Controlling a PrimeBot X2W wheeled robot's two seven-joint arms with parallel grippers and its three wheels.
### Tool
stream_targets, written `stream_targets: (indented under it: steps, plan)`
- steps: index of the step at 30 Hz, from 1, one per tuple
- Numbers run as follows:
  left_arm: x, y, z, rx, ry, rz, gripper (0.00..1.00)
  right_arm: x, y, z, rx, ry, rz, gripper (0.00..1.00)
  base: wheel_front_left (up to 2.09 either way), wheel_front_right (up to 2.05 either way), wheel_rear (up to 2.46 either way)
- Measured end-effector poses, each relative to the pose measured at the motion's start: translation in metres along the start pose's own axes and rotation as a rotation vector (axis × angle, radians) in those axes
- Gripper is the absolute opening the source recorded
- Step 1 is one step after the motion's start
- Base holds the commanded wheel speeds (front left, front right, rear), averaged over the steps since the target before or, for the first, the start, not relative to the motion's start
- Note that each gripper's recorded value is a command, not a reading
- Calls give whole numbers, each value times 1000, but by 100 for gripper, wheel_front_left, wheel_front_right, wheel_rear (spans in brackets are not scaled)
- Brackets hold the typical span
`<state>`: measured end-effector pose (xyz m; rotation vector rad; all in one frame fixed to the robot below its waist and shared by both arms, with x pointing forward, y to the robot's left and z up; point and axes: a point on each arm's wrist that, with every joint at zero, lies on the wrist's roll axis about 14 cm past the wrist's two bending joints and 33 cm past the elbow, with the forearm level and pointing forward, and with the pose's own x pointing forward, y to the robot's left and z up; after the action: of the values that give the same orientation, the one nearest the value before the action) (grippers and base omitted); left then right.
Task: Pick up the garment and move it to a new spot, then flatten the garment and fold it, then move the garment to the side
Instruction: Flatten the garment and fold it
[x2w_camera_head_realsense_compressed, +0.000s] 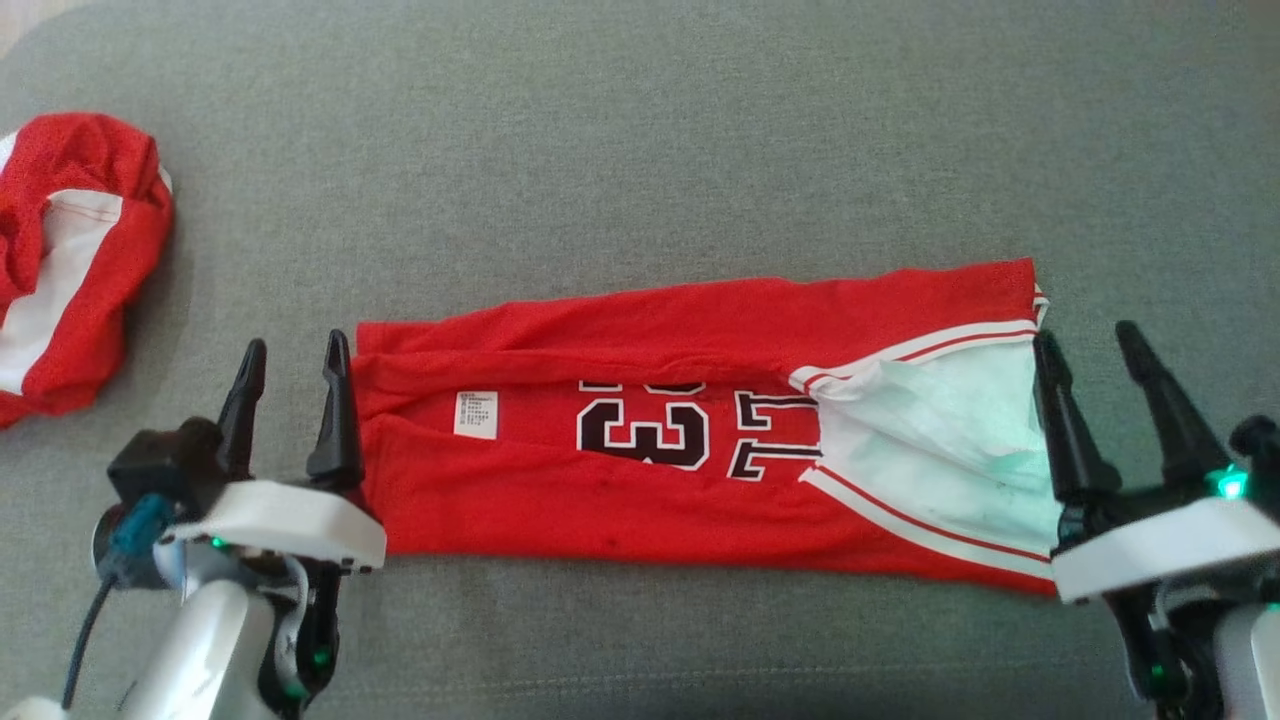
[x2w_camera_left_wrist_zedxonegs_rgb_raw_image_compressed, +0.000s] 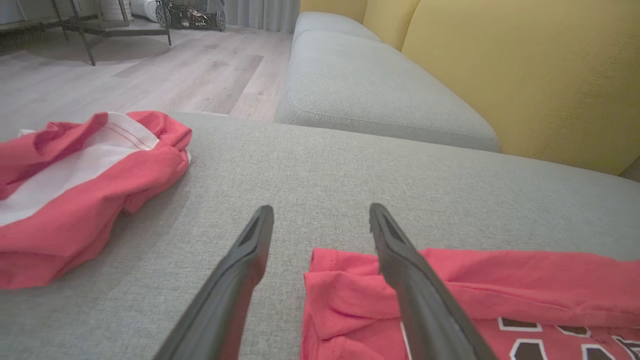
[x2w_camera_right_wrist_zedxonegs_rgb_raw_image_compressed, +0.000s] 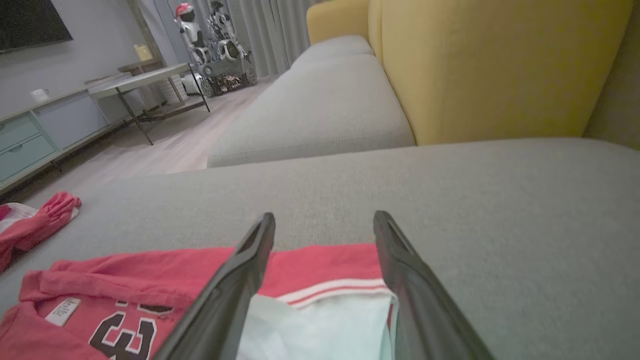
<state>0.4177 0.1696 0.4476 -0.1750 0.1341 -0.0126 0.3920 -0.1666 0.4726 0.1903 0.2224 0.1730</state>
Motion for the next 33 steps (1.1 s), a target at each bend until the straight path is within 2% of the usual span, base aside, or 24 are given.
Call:
stream_targets:
  steps: [5, 23, 28, 33]
  plan:
    - [-13, 0, 5, 40, -22, 6, 100, 5, 5, 22, -40, -88, 3, 100, 0, 0, 0]
    - [-28, -3, 15, 38, -56, 19, 100, 2, 4, 16, -17, -101, -23, 100, 0, 0, 0]
    - [-29, -3, 18, 31, -70, 31, 100, 3, 0, 7, -12, -77, -35, 100, 0, 0, 0]
    - [-29, -1, 22, 25, -83, 43, 100, 4, -16, -20, 0, 9, -79, 100, 0, 0, 0]
